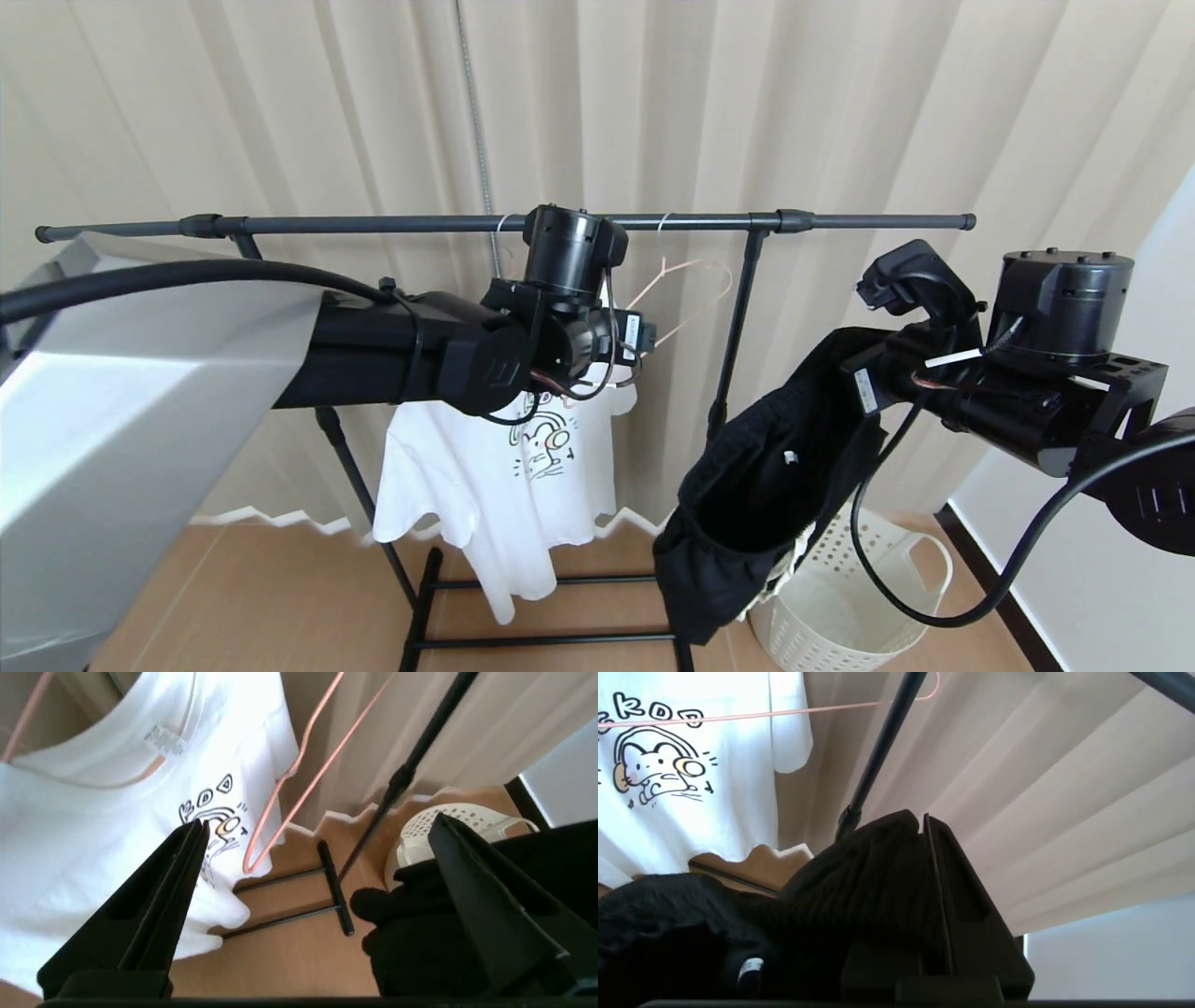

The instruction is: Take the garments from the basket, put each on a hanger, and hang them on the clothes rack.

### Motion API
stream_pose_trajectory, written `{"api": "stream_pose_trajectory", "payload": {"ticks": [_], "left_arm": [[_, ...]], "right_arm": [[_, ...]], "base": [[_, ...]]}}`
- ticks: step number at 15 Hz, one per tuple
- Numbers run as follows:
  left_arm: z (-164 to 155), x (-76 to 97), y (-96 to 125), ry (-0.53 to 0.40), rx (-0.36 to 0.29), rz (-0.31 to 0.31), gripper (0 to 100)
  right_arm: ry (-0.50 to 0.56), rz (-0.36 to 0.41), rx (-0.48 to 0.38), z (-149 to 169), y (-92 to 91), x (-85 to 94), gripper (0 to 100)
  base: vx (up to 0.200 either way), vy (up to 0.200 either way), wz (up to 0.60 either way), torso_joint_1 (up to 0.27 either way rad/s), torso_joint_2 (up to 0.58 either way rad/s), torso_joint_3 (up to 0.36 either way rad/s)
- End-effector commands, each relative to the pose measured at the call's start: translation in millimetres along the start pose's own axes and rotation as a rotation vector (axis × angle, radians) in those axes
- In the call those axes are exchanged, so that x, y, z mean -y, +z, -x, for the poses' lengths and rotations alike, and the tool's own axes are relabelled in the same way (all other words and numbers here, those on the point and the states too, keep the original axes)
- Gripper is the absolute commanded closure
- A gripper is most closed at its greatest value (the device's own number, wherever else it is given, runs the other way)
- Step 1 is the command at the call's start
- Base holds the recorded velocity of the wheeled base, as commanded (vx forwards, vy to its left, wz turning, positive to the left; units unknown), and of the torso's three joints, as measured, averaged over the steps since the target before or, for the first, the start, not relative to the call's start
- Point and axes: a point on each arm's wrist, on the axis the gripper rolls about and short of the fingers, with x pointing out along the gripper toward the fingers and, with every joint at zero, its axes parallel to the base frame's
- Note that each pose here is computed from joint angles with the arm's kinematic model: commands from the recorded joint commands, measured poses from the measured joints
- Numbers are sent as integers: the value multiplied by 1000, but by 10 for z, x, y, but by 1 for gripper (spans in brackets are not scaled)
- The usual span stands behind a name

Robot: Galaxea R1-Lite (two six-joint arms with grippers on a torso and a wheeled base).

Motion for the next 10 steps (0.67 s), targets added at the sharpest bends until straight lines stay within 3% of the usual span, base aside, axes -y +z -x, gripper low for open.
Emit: {"api": "stream_pose_trajectory", "payload": {"ticks": [1, 3, 7, 10], "left_arm": [[-303, -86, -111, -53, -24, -47, 0], [-451, -164, -137, -85, -21, -103, 0], [-794, -139, -179, -77, 20, -96, 0], [-937, -93, -351, -99, -10, -112, 0]], "right_arm": [[2, 2, -4, -22, -9, -7, 100], [3, 5, -8, -42, -18, -15, 100], [5, 6, -12, -40, -30, -18, 100], [5, 6, -15, -47, -37, -22, 100]], "base": [[0, 0, 0, 0, 0, 0], [0, 0, 0, 0, 0, 0], [0, 0, 0, 0, 0, 0], [0, 0, 0, 0, 0, 0]]}}
